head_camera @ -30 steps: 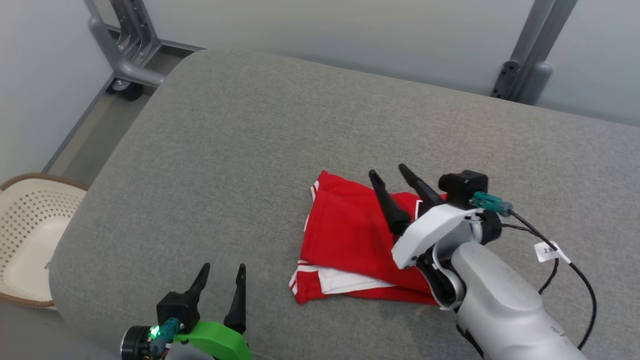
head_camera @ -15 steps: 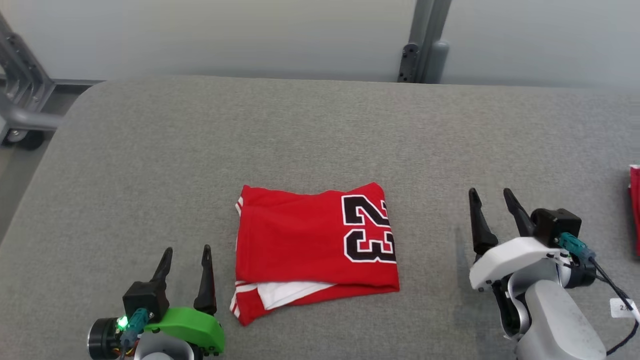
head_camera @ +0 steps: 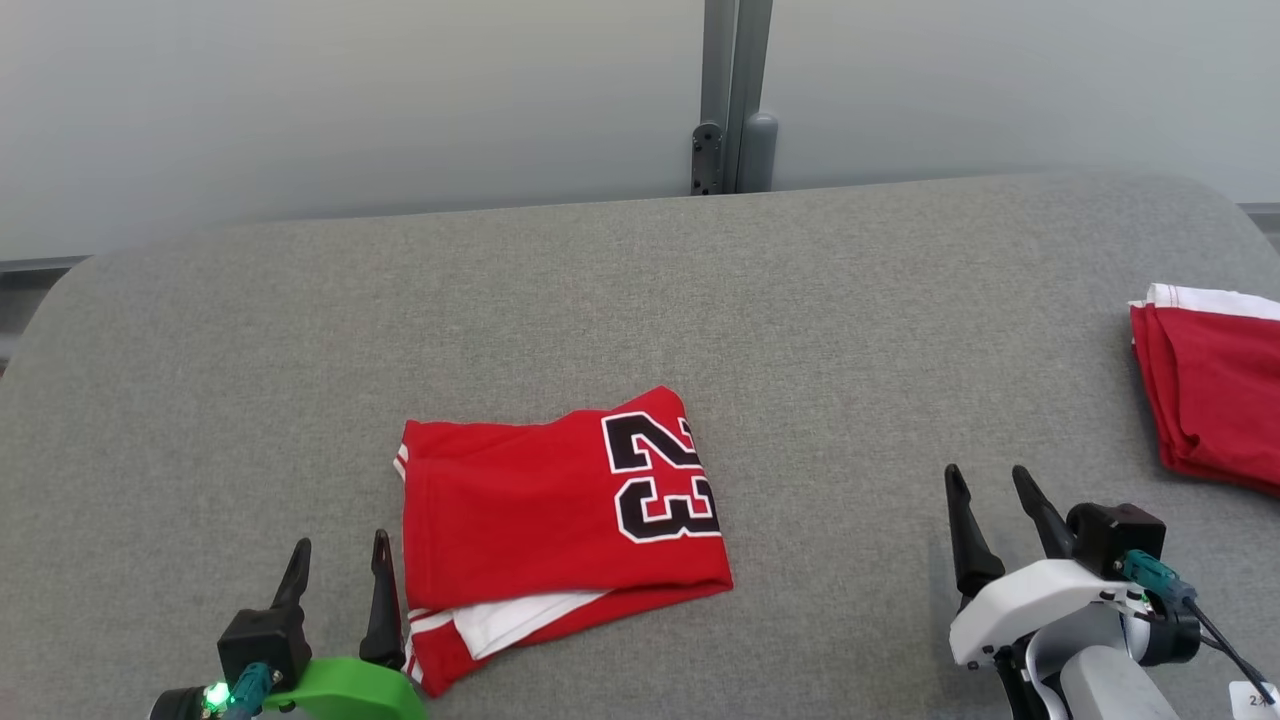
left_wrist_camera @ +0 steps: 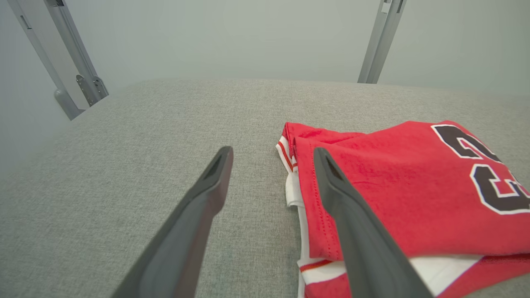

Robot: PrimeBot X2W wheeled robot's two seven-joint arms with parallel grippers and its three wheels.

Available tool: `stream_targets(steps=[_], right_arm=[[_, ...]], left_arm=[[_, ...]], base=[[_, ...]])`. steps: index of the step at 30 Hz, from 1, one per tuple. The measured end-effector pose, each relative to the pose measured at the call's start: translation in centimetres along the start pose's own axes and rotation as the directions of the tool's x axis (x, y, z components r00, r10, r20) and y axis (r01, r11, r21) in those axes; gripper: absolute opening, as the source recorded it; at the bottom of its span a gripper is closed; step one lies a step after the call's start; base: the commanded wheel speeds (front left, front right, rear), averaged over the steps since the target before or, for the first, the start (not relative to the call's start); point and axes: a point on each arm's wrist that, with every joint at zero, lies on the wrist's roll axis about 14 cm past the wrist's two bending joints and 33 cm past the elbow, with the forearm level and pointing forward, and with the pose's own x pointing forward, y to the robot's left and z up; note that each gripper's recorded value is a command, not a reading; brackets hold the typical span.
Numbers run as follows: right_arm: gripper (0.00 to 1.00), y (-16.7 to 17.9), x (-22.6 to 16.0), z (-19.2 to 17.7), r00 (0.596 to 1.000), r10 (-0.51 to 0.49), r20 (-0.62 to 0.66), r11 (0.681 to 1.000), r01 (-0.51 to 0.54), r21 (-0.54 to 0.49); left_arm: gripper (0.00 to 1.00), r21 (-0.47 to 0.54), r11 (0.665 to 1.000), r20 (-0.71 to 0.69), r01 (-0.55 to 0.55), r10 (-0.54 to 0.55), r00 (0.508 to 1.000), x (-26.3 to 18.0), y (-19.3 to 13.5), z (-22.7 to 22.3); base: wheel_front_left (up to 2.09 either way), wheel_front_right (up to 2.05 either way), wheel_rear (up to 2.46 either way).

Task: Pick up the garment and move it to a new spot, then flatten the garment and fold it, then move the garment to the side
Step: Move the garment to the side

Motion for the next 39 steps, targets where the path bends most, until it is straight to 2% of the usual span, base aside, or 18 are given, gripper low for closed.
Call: stream_targets(steps=[4, 11, 18, 27, 31, 36, 37, 38, 39], right_arm=[[1.00, -0.6, -0.7, 0.1, 1.000, -0.021, 0.005, 0.999, 0.021, 0.028], [1.00, 0.1, -0.6, 0.0, 1.000, -0.002, 0.002, 1.000, 0.002, 0.029], [1.00, 4.2, 0.3, -1.5, 0.992, 0.121, -0.045, 0.992, -0.119, 0.046], [1.00, 12.1, 2.9, -2.8, 0.934, 0.339, -0.110, 0.941, -0.335, 0.052], [1.00, 14.5, 3.9, -3.7, 0.906, 0.398, -0.146, 0.917, -0.396, 0.047], [1.00, 16.2, 4.1, -7.0, 0.863, 0.435, -0.256, 0.899, -0.435, 0.057], [0.59, 16.4, 4.1, -7.7, 0.854, 0.437, -0.281, 0.896, -0.440, 0.058], [0.44, 16.5, 4.1, -8.1, 0.850, 0.437, -0.295, 0.897, -0.438, 0.063], [0.04, 16.5, 4.2, -8.5, 0.846, 0.435, -0.308, 0.898, -0.435, 0.073]], left_arm=[[1.00, 0.002, 1.000, 0.001, 0.003, -0.003, 1.000, -0.3, -0.1, 0.0], [1.00, 0.001, 1.000, -0.002, -0.001, 0.001, 1.000, -0.4, 0.1, -0.1], [1.00, -0.009, 1.000, -0.015, -0.008, 0.008, 1.000, -1.0, 0.3, -0.6], [1.00, -0.021, 0.997, -0.028, -0.072, 0.071, 0.997, -2.6, 2.3, -1.1], [1.00, -0.023, 0.992, -0.037, -0.122, 0.121, 0.992, -3.6, 3.8, -1.4], [1.00, -0.032, 0.981, -0.047, -0.190, 0.189, 0.981, -4.9, 5.7, -1.7], [1.00, -0.034, 0.978, -0.049, -0.204, 0.202, 0.978, -5.1, 6.1, -1.8], [1.00, -0.034, 0.976, -0.051, -0.213, 0.211, 0.976, -5.3, 6.4, -1.9], [1.00, -0.034, 0.974, -0.054, -0.222, 0.220, 0.974, -5.5, 6.6, -2.0]], base=[[0.00, 0.00, 0.00], [0.00, 0.00, 0.00], [0.00, 0.00, 0.00], [0.00, 0.00, 0.00], [0.00, 0.00, 0.00], [0.00, 0.00, 0.00], [0.00, 0.00, 0.00], [0.00, 0.00, 0.00], [0.00, 0.00, 0.00]])
